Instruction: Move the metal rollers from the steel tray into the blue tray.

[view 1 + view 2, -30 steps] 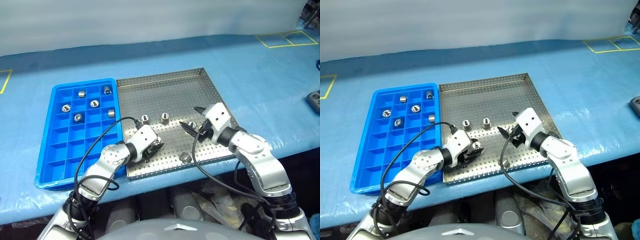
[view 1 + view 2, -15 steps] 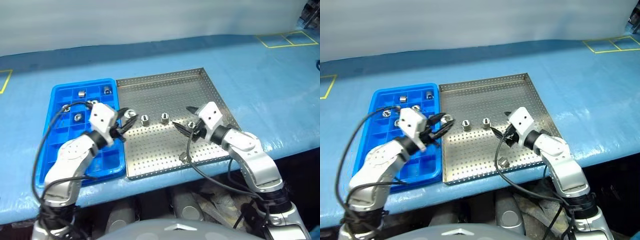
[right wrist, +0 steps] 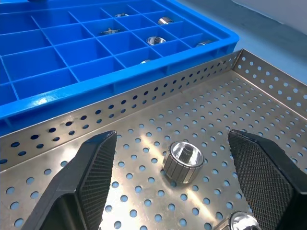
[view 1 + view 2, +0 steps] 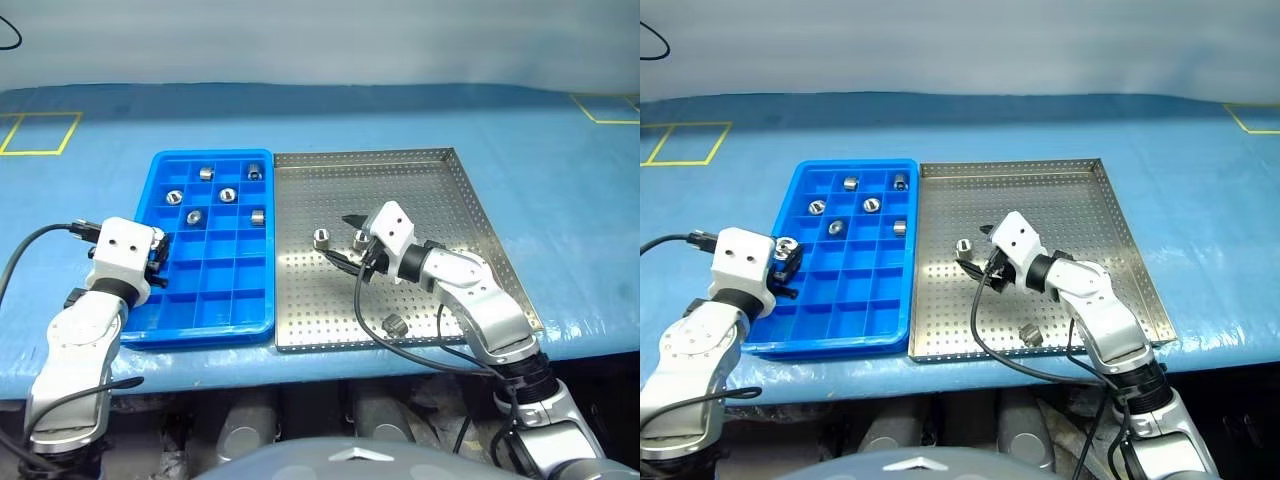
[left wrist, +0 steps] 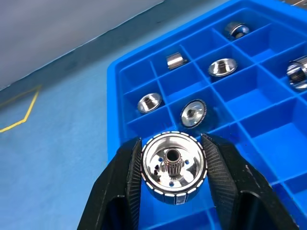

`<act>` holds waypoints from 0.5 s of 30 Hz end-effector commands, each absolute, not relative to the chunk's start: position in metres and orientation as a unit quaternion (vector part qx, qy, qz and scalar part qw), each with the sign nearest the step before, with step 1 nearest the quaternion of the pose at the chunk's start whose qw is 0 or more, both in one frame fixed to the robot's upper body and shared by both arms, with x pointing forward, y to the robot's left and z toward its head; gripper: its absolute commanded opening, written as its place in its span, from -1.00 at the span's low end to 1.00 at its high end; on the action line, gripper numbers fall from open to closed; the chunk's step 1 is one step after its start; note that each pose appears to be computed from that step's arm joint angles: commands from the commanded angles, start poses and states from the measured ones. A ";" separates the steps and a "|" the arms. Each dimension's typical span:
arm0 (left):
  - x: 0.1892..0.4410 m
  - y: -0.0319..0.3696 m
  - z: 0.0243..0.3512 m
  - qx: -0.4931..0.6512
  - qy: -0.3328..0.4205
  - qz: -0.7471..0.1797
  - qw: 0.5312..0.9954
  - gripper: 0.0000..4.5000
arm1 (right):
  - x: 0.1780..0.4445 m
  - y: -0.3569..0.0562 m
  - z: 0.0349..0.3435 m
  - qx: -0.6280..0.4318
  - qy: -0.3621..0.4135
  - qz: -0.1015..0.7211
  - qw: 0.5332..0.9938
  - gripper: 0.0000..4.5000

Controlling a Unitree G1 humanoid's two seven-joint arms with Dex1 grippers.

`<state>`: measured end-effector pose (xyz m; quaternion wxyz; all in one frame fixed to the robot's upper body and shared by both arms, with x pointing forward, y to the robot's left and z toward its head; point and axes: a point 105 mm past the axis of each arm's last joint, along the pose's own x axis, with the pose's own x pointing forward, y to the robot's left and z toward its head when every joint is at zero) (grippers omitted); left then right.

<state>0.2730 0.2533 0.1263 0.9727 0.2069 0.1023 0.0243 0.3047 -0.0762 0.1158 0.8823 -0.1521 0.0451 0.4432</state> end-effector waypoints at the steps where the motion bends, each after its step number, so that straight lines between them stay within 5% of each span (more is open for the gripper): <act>1: 0.287 0.262 0.129 0.220 0.096 0.064 0.969 -0.27 | 0.305 -0.072 0.129 -0.158 0.016 0.451 0.878 0.75; 15: 0.300 0.260 0.109 0.215 0.128 0.047 0.967 -0.27 | 0.300 -0.083 0.130 -0.159 0.015 0.426 0.890 0.75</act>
